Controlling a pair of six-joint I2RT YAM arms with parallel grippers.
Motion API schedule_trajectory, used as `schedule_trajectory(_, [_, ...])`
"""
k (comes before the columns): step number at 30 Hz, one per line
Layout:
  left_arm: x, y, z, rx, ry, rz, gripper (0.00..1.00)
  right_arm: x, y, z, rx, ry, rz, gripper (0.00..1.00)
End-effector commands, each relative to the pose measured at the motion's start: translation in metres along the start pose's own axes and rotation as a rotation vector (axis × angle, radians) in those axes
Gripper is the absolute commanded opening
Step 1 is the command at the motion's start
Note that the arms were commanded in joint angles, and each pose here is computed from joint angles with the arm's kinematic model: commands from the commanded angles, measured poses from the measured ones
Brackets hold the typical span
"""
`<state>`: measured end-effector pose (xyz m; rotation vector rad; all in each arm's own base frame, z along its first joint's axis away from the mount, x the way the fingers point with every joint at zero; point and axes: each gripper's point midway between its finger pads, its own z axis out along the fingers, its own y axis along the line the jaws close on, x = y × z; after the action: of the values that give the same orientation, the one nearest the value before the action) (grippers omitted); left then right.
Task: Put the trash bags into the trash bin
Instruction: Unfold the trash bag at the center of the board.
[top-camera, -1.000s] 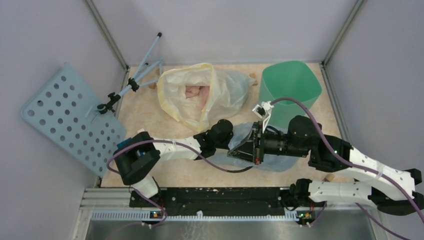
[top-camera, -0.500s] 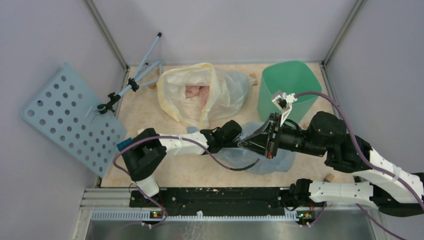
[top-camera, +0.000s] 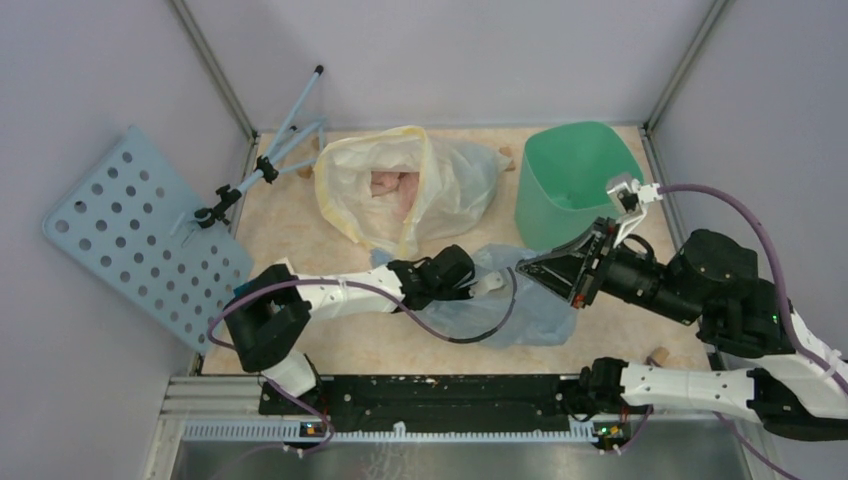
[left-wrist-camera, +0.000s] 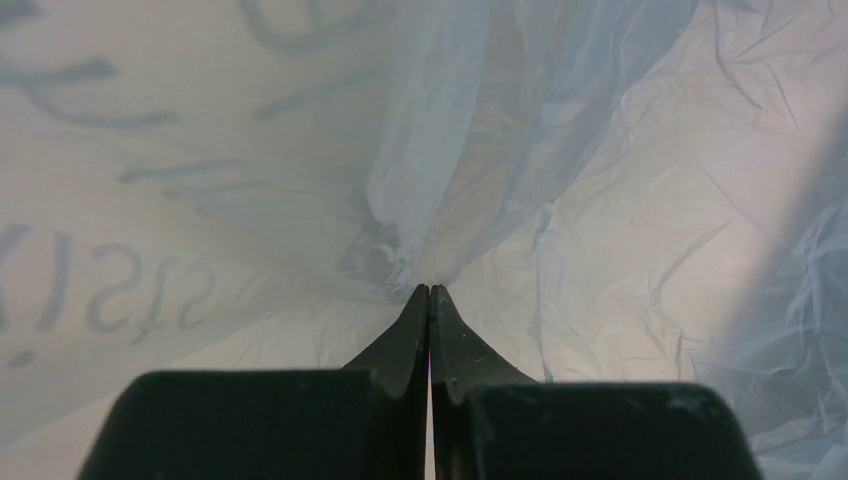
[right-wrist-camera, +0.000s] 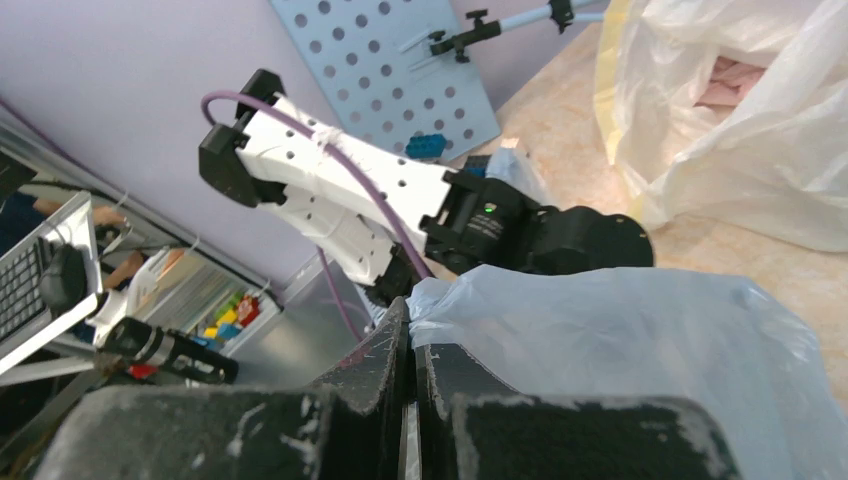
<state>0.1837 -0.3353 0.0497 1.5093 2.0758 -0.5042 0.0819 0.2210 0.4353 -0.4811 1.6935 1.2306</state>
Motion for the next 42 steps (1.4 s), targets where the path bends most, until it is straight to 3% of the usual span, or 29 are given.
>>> schedule_trajectory(1, [-0.016,0.006,-0.026,-0.048,-0.096,0.006,0.0,-0.021,-0.006,-0.009,0.045,-0.082,-0.012,0.0])
schedule_trajectory(7, [-0.091,-0.025,-0.094,0.067,-0.544,0.117,0.06,0.004,-0.027,0.009,0.126,-0.028,-0.027,0.0])
schedule_trajectory(10, [-0.103,-0.034,-0.117,0.087,-0.651,0.155,0.11,0.013,-0.03,0.017,0.132,-0.014,-0.027,0.0])
schedule_trajectory(16, [-0.119,-0.048,-0.144,0.124,-0.857,0.209,0.12,0.011,-0.005,0.034,0.013,-0.013,-0.019,0.0])
schedule_trajectory(24, [-0.138,-0.041,-0.14,0.092,-0.995,0.202,0.03,-0.008,0.053,0.037,-0.255,-0.042,0.024,0.0])
schedule_trajectory(34, [-0.175,-0.072,-0.19,0.231,-1.313,0.317,0.0,-0.007,0.061,0.04,-0.297,-0.044,0.049,0.0])
schedule_trajectory(42, [-0.161,-0.108,-0.193,0.458,-1.292,0.406,0.0,-0.005,0.039,0.042,-0.186,-0.057,0.035,0.0])
